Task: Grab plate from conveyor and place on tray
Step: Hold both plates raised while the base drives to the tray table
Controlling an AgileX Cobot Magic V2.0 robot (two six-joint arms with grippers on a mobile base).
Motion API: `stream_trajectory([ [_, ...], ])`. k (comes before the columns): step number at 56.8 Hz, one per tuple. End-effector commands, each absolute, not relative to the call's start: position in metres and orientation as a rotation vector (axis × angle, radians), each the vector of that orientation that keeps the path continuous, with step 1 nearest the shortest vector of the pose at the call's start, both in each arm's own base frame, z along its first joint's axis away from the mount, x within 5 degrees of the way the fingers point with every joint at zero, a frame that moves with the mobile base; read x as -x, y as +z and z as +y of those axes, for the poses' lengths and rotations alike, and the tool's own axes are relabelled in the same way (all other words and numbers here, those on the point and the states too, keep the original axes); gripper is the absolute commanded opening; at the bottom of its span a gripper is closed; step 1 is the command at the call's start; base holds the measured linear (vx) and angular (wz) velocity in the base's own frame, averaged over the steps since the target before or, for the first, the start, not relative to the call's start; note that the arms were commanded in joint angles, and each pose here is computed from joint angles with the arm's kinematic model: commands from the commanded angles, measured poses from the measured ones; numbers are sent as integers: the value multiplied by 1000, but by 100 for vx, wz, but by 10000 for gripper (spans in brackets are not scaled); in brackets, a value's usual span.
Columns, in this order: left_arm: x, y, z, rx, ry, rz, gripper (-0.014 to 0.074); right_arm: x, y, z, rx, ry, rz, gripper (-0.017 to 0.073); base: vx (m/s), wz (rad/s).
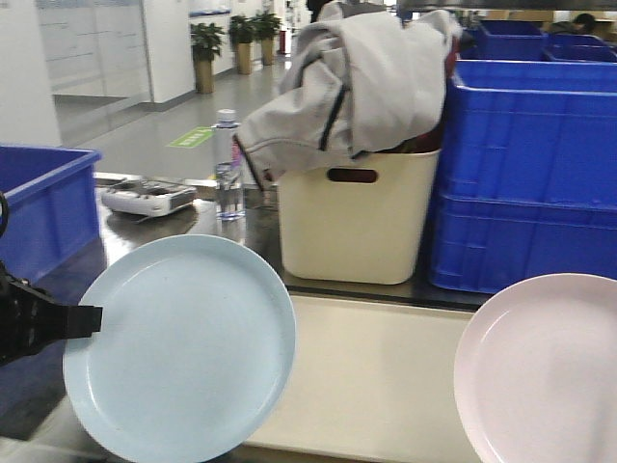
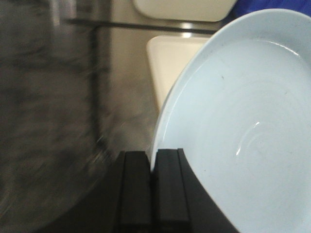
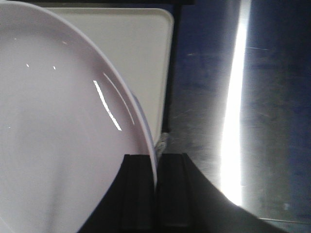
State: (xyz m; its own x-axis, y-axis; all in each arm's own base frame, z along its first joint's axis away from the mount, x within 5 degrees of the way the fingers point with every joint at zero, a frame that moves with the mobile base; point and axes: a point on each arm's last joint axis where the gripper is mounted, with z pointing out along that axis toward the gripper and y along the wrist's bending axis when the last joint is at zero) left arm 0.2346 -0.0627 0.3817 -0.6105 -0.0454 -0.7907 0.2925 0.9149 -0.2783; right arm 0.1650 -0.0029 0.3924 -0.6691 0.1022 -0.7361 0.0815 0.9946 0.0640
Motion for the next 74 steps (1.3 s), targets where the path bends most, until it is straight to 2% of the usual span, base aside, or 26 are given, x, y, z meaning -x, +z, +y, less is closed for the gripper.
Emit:
stream_trajectory([
  [1, -231, 403, -63, -137, -514, 2064, -2, -165, 408, -4, -116, 20, 2198, -10, 28, -71],
  [21, -232, 402, -63, -136, -513, 2065, -3, -165, 408, -4, -116, 20, 2198, -10, 22, -43],
  [74, -232, 402, -63, -136, -513, 2065, -3, -166, 408, -4, -115, 20, 2195, -10, 5, -2],
])
